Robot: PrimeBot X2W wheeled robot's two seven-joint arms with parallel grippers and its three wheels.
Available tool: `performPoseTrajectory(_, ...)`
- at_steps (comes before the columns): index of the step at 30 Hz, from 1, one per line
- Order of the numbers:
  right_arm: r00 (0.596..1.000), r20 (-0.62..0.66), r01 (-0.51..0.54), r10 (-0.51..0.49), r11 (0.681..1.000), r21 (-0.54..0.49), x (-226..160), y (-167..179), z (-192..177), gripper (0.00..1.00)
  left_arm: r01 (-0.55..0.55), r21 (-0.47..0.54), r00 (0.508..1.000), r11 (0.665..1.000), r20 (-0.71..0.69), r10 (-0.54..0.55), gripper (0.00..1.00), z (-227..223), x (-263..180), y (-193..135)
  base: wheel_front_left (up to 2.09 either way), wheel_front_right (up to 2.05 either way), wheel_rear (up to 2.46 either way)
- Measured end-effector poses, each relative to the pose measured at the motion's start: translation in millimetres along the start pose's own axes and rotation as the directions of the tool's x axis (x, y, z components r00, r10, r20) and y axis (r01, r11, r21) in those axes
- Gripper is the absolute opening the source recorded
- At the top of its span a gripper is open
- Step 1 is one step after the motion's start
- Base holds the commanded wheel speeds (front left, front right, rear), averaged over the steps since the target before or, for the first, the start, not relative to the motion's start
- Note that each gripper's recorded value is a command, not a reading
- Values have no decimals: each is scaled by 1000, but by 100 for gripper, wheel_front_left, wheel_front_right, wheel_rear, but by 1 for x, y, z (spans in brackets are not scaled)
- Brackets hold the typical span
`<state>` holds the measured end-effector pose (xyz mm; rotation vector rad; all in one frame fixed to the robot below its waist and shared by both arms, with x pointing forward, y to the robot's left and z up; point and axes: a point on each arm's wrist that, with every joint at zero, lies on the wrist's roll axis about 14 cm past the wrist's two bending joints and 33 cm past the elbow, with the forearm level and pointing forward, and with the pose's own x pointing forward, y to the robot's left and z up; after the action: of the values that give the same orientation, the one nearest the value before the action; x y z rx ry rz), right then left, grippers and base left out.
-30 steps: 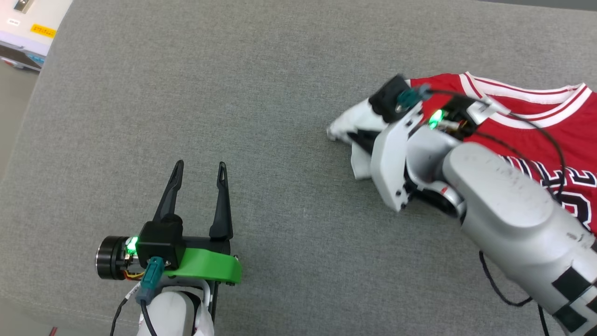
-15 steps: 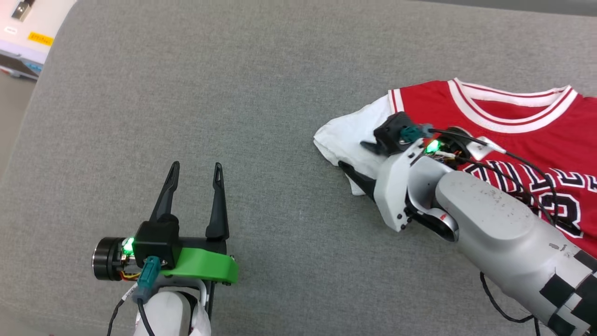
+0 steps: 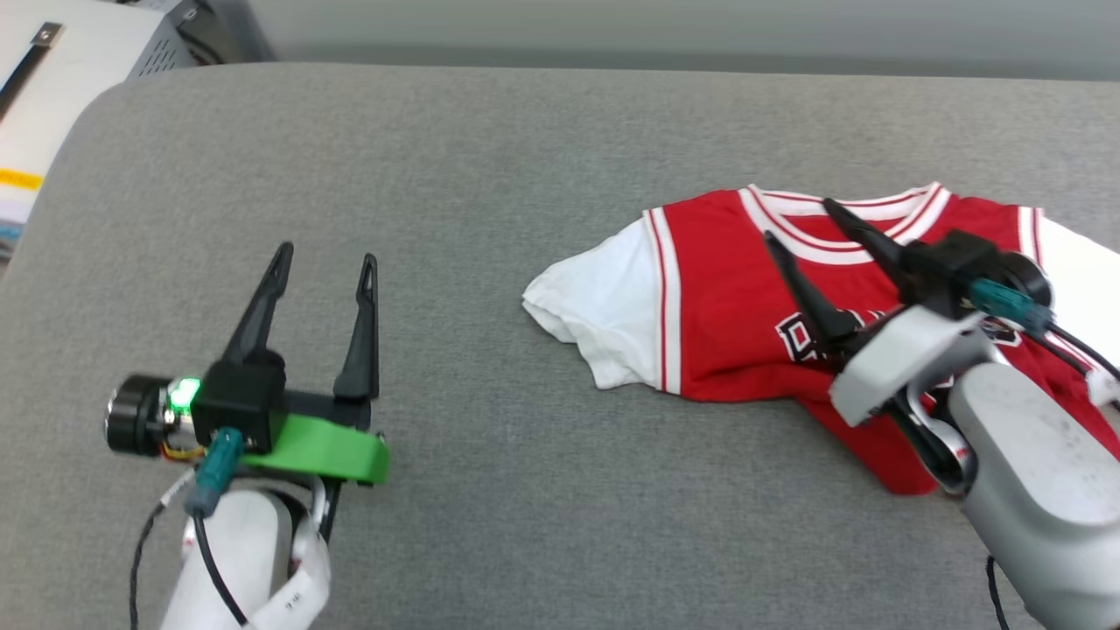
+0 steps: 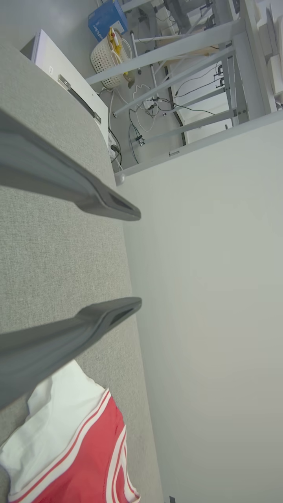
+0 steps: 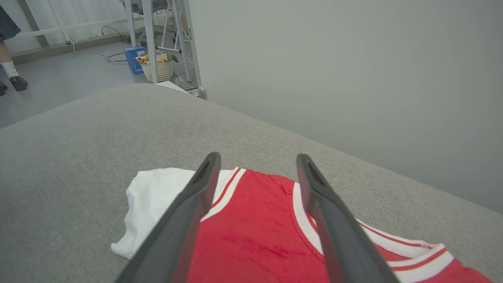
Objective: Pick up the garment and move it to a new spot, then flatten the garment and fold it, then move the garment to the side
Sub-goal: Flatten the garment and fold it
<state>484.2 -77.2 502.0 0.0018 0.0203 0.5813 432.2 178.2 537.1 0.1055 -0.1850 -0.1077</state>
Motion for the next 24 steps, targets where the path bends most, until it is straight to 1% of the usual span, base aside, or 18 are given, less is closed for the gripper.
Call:
performPoseTrajectory(1, 999, 20, 43, -43, 999, -7, -9, -10, 4, 100, 25, 5, 1000, 1000, 18, -26, 100, 5, 7, -3, 0, 0, 0)
performPoseTrajectory(3, 994, 45, 106, -104, 992, -61, -26, -25, 9, 100, 79, 8, 996, 997, 49, -79, 100, 14, 19, -10, 0, 0, 0)
performPoseTrajectory(5, 980, 79, 189, -185, 981, -44, -45, -36, 13, 100, 135, 14, 988, 991, 77, -136, 100, 24, 33, -20, 0, 0, 0)
performPoseTrajectory(6, 974, 87, 211, -207, 977, -37, -51, -37, 13, 100, 158, 22, 983, 987, 90, -159, 100, 28, 39, -24, 0, 0, 0)
performPoseTrajectory(8, 959, 118, 265, -257, 963, -56, -67, -39, 18, 100, 204, 37, 972, 978, 109, -207, 100, 36, 53, -31, 0, 0, 0)
performPoseTrajectory(10, 940, 151, 321, -307, 944, -74, -80, -43, 25, 100, 272, 54, 956, 961, 99, -276, 100, 37, 62, -44, 0, 0, 0)
performPoseTrajectory(11, 928, 162, 349, -335, 935, -66, -86, -45, 27, 100, 306, 54, 946, 950, 95, -310, 100, 38, 66, -51, 0, 0, 0)
performPoseTrajectory(13, 905, 169, 402, -389, 915, -44, -101, -46, 25, 100, 384, 51, 920, 922, 54, -387, 100, 39, 78, -67, 0, 0, 0)
performPoseTrajectory(14, 900, 165, 415, -403, 909, -45, -105, -46, 23, 100, 408, 44, 912, 912, 36, -409, 100, 39, 82, -72, 0, 0, 0)
performPoseTrajectory(17, 886, 159, 447, -435, 893, -50, -117, -45, 20, 100, 480, 50, 876, 876, -70, -477, 100, 35, 96, -81, 0, 0, 0)
performPoseTrajectory(18, 882, 158, 457, -443, 888, -59, -120, -46, 20, 100, 504, 36, 860, 863, -117, -497, 100, 32, 100, -86, 0, 0, 0)
performPoseTrajectory(21, 872, 161, 477, -462, 876, -68, -124, -49, 21, 100, 558, -19, 799, 830, -256, -543, 100, 21, 106, -101, 0, 0, 0)
performPoseTrajectory(24, 868, 160, 485, -470, 871, -74, -126, -51, 20, 100, 594, -84, 712, 800, -408, -571, 100, 2, 107, -113, 0, 0, 0)
